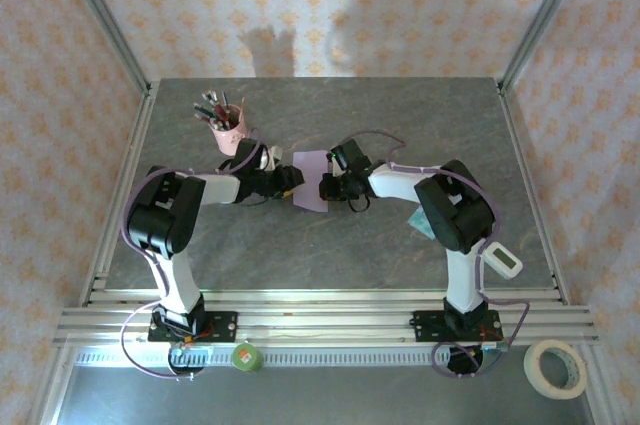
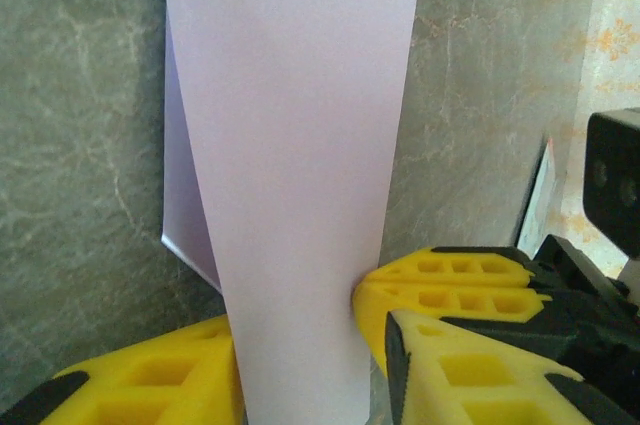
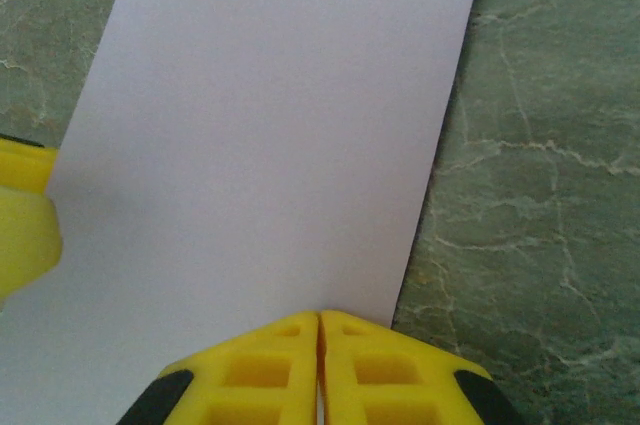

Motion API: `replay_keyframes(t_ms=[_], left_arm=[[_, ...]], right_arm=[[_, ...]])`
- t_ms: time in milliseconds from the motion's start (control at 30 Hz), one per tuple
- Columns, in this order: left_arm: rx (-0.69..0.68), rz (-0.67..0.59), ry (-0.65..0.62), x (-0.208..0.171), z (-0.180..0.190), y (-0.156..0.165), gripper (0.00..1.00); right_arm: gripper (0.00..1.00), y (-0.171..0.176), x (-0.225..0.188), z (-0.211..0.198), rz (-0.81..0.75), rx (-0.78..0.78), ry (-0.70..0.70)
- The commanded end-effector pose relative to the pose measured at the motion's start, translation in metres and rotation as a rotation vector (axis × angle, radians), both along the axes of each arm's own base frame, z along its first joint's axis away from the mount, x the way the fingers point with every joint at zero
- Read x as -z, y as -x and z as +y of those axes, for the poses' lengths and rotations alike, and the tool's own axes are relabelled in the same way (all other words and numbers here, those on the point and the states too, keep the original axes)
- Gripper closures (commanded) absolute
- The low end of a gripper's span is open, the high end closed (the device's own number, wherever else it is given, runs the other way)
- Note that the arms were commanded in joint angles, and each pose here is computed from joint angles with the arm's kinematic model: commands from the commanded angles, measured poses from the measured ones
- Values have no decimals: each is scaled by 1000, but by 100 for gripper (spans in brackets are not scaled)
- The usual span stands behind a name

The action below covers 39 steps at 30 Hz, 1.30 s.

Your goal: Fold a paper plane with a square sheet of paper (pick it up from the middle)

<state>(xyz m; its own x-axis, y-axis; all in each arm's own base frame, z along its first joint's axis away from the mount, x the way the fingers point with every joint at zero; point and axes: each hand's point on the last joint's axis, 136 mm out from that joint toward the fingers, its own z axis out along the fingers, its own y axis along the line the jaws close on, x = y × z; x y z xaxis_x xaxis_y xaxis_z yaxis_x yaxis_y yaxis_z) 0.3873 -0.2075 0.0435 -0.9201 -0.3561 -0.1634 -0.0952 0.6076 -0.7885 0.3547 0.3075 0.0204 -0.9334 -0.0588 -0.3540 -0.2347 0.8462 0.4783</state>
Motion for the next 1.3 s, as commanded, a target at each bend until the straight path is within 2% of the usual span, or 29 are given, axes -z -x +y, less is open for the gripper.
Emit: replay_keyframes(t_ms=[0, 167, 367, 500, 567, 667, 933, 967, 1100, 1167, 1267], left_arm=[[12, 13, -15, 6, 3, -1, 62], [-5, 18, -22, 8, 9, -2, 69], [-20, 29, -17, 8, 10, -2, 87], [-61, 41, 11, 5, 12, -2, 99], [-85, 44, 29, 2, 12, -3, 100], [-122, 43, 49, -6, 13, -5, 100], [-214, 47, 85, -21, 20, -3, 100], [-223, 53, 91, -22, 21, -2, 100], [-259, 75, 112, -23, 22, -2, 100], [-270, 85, 124, -22, 22, -2, 100], [-279, 92, 138, -23, 21, -3, 100]], right_arm=[[91, 21, 45, -40, 102, 57, 171], [90, 18, 39, -37, 77, 47, 146], [88, 7, 26, -34, 21, 42, 123], [86, -15, -15, -23, -112, 51, 18], [84, -23, -40, -17, -190, 45, -36], [72, -28, -70, -7, -284, -7, -92], [38, -33, -112, -21, -544, 13, -94], [30, -29, -114, -21, -576, -4, -86], [20, -14, -120, -14, -686, -95, -49], [18, -4, -122, -9, -725, -142, -57], [20, 13, -118, 2, -793, -240, -48]])
